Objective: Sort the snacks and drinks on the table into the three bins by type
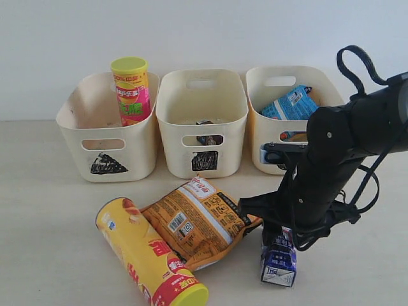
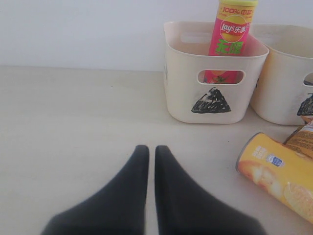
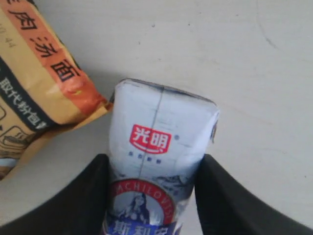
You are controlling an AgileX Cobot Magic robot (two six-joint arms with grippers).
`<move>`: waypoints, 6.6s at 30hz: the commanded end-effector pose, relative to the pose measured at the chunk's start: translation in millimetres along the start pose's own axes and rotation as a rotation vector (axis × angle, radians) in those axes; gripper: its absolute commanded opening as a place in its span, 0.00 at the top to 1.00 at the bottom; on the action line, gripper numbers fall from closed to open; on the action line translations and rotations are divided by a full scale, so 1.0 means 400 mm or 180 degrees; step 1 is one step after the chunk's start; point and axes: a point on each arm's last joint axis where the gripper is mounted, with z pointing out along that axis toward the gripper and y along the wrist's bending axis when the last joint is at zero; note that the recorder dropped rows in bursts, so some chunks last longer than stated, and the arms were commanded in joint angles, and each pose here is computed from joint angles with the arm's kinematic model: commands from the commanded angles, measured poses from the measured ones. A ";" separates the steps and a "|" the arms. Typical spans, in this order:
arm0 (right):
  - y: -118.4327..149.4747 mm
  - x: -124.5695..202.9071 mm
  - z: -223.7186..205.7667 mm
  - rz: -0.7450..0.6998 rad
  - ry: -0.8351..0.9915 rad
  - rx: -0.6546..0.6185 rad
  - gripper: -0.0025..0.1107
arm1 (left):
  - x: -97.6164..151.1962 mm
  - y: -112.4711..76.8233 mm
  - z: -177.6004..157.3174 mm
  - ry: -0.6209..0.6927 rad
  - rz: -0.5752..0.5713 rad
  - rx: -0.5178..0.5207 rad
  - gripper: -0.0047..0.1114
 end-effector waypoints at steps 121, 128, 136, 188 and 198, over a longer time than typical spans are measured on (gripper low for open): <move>-0.161 0.209 -0.265 -0.0690 -0.3199 -0.0374 0.98 | -0.004 -0.001 -0.001 -0.0048 -0.0003 0.0011 0.93; -0.213 0.366 -0.247 -0.0703 -0.3570 -0.0448 0.98 | -0.004 -0.001 -0.001 -0.0048 -0.0003 0.0011 0.93; -0.242 0.464 -0.268 -0.0742 -0.3976 -0.0523 0.98 | -0.004 -0.001 -0.001 -0.0048 -0.0003 0.0011 0.93; -0.250 0.500 -0.287 -0.0583 -0.4044 -0.0672 0.98 | -0.362 0.013 -0.162 -0.3532 -0.2329 0.1196 0.93; -0.251 0.501 -0.285 -0.0564 -0.4008 -0.0678 0.98 | -0.571 -0.048 -0.019 -0.1756 -0.0276 0.0612 0.93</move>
